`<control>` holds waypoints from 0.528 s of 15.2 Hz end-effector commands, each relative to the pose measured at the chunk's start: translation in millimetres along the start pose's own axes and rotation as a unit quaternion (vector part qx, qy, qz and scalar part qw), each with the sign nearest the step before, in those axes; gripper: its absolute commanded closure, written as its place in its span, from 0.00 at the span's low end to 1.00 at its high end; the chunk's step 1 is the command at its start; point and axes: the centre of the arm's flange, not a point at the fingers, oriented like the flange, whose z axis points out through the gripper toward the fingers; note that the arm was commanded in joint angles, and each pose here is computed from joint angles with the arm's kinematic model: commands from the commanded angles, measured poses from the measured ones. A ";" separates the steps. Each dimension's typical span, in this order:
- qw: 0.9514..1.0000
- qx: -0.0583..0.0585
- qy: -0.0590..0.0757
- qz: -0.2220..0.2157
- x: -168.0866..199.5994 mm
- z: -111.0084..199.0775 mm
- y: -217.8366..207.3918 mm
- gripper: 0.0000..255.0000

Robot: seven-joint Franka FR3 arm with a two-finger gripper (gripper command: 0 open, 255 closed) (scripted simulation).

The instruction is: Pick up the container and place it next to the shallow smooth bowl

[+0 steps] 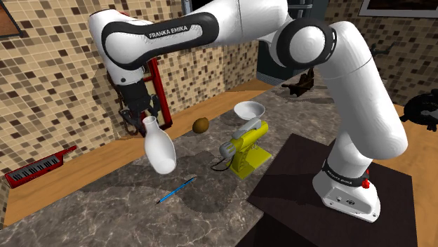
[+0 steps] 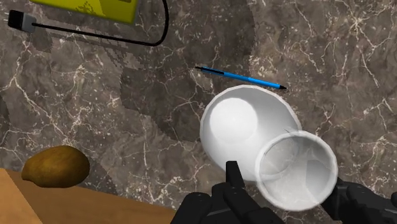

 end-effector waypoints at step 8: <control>1.000 0.000 0.000 0.000 -5.2 -46.7 -0.5 1.00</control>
